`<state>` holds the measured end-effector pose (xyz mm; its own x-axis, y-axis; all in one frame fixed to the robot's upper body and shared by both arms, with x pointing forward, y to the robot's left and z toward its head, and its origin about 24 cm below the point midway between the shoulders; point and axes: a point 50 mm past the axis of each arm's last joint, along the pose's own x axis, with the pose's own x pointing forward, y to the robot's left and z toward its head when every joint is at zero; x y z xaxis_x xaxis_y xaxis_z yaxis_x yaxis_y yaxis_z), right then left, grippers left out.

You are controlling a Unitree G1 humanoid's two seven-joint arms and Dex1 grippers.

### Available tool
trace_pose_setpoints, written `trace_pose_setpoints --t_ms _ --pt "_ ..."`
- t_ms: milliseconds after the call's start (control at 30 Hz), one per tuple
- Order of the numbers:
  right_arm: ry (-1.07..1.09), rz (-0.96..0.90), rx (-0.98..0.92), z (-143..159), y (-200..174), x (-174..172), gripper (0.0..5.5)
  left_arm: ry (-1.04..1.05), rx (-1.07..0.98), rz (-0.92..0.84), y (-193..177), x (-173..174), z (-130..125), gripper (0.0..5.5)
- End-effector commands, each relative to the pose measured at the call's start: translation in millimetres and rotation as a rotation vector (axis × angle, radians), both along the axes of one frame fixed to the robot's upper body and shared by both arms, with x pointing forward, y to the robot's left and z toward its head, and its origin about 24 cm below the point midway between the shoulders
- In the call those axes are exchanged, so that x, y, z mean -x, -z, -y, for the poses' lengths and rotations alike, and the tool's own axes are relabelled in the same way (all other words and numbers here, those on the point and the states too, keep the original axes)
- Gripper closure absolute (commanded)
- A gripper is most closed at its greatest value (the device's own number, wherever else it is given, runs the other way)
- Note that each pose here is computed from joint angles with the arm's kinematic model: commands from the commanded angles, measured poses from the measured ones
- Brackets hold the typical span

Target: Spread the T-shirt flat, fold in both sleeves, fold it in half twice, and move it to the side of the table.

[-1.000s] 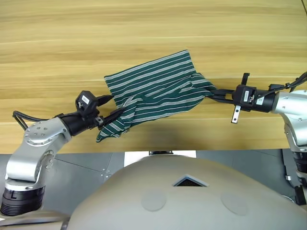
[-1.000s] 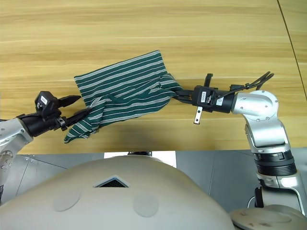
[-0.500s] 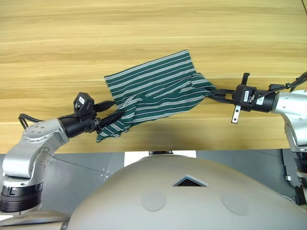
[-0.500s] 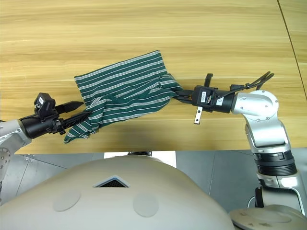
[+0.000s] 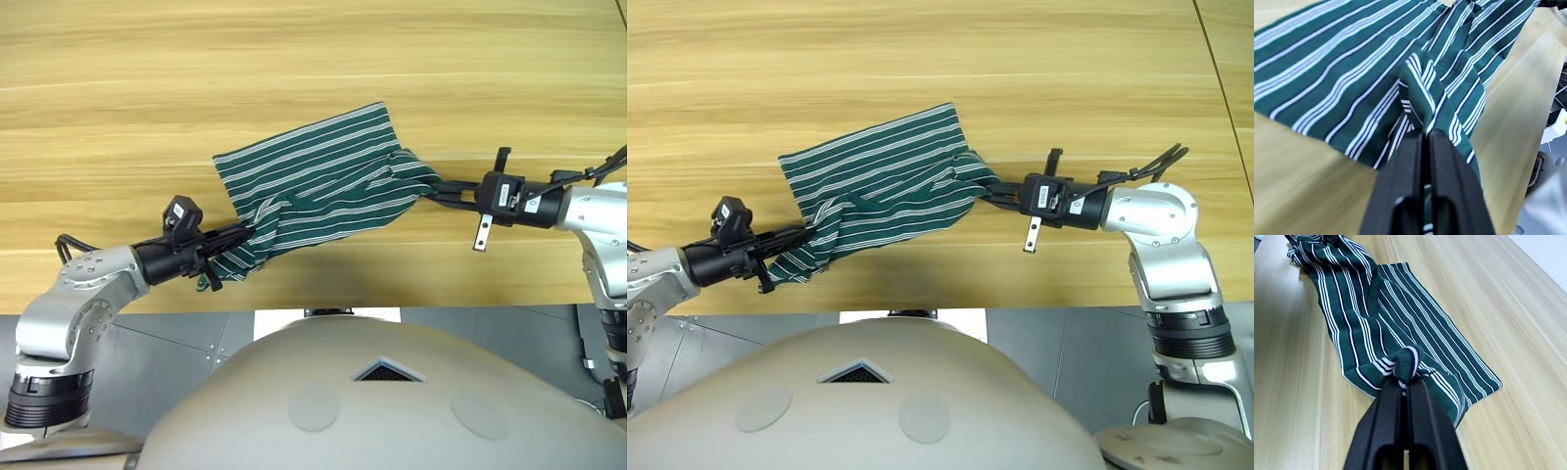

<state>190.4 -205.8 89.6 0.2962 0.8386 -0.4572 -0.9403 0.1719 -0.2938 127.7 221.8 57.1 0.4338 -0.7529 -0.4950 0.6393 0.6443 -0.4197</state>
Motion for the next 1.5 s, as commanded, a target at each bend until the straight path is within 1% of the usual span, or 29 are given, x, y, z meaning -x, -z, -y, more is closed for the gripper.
trace_pose_setpoints --t_ms 33,133,233,300,367,433,500,533,600,633,700,767,800,833,867,900,933,967,1000,1033,1067,1100,1167,1200,1267,1333,1400,1433,1500 --pt "-0.009 0.039 -0.010 -1.1 -12.5 -4.9 5.50 -0.004 -0.018 0.022 -1.8 -1.9 -1.8 5.49" --pt "-0.011 0.040 -0.054 -0.4 -17.9 -8.9 5.50 -0.063 -0.015 0.085 -9.8 -11.4 -8.9 5.49" --pt "0.033 0.095 -0.098 13.3 -37.3 -18.6 5.50 -0.101 0.014 0.226 -38.0 -25.1 -18.3 5.49" --pt "0.049 0.135 -0.143 21.0 -52.8 -20.6 5.50 -0.109 0.054 0.303 -54.3 -26.2 -19.4 5.49" --pt "0.028 0.149 -0.187 22.6 -63.0 -20.0 5.50 -0.125 0.104 0.373 -68.0 -26.5 -14.6 5.49" --pt "0.004 0.150 -0.201 19.5 -67.4 -25.2 5.50 -0.112 0.147 0.407 -73.8 -28.2 -3.5 5.49" --pt "-0.022 0.139 -0.179 11.4 -64.8 -42.2 5.50 -0.120 0.149 0.432 -74.8 -36.4 4.0 5.49" --pt "-0.028 0.132 -0.164 6.4 -62.5 -56.2 5.50 -0.142 0.141 0.452 -76.1 -46.1 4.6 5.49" --pt "-0.010 0.129 -0.130 -2.2 -58.7 -85.6 5.50 -0.195 0.122 0.485 -78.6 -70.3 2.8 5.49" --pt "0.017 0.119 -0.119 -5.6 -56.0 -103.9 5.50 -0.218 0.094 0.497 -78.5 -89.3 0.4 5.49" --pt "0.124 0.077 -0.093 -14.2 -53.6 -152.2 5.50 -0.280 0.005 0.477 -78.5 -152.8 -8.6 5.49" --pt "0.296 0.088 -0.055 -24.6 -69.0 -193.4 5.50 -0.391 -0.167 0.475 -90.6 -221.6 -19.3 5.49" --pt "0.441 0.171 -0.027 -28.4 -92.2 -212.3 5.50 -0.504 -0.289 0.538 -115.4 -251.3 -27.4 5.49" --pt "0.565 0.268 -0.004 -29.9 -118.1 -224.6 5.50 -0.604 -0.367 0.612 -146.3 -268.7 -33.1 5.49" --pt "0.682 0.415 -0.011 -29.8 -157.3 -232.4 5.50 -0.742 -0.337 0.738 -195.1 -277.8 -37.6 5.49" --pt "0.794 0.624 -0.050 -27.6 -214.2 -232.5 5.50 -0.876 -0.149 0.909 -264.2 -274.8 -38.0 5.49" --pt "0.875 0.793 -0.148 -24.5 -268.0 -223.4 5.50 -0.986 0.020 1.051 -320.7 -260.8 -42.1 5.49" --pt "0.939 0.958 -0.242 -20.0 -317.0 -207.5 5.50 -1.073 0.157 1.178 -364.4 -242.2 -47.3 5.49" --pt "0.976 1.064 -0.322 -15.2 -348.7 -192.7 5.50 -1.112 0.220 1.260 -388.2 -229.6 -48.9 5.49" --pt "0.984 1.151 -0.371 -12.5 -369.5 -180.6 5.50 -1.105 0.227 1.298 -396.1 -225.9 -46.5 5.49" --pt "0.970 1.191 -0.407 -12.6 -378.0 -174.7 5.50 -1.069 0.188 1.309 -392.2 -230.1 -41.1 5.49" --pt "0.950 1.200 -0.416 -14.6 -377.7 -174.6 5.50 -1.031 0.147 1.293 -382.9 -237.2 -36.2 5.49" --pt "0.891 1.156 -0.356 -24.5 -353.6 -188.6 5.50 -0.939 0.018 1.227 -347.8 -257.3 -26.0 5.49" --pt "0.841 1.072 -0.320 -30.8 -327.3 -201.2 5.50 -0.847 -0.007 1.177 -323.8 -268.9 -14.6 5.49" --pt "0.771 0.944 -0.253 -37.3 -277.6 -218.4 5.50 -0.702 0.011 1.109 -290.5 -282.1 6.9 5.49" --pt "0.719 0.833 -0.182 -38.7 -225.5 -228.7 5.50 -0.611 0.002 1.050 -261.5 -289.7 20.1 5.49" --pt "0.680 0.730 -0.145 -34.9 -180.4 -231.3 5.50 -0.515 -0.060 1.000 -230.2 -294.1 29.7 5.49" --pt "0.637 0.666 -0.126 -32.2 -152.3 -229.3 5.50 -0.431 -0.108 0.967 -205.9 -294.8 35.2 5.49" --pt "0.517 0.551 -0.158 -24.2 -107.2 -216.9 5.50 -0.208 -0.183 0.895 -148.9 -287.5 44.9 5.49"
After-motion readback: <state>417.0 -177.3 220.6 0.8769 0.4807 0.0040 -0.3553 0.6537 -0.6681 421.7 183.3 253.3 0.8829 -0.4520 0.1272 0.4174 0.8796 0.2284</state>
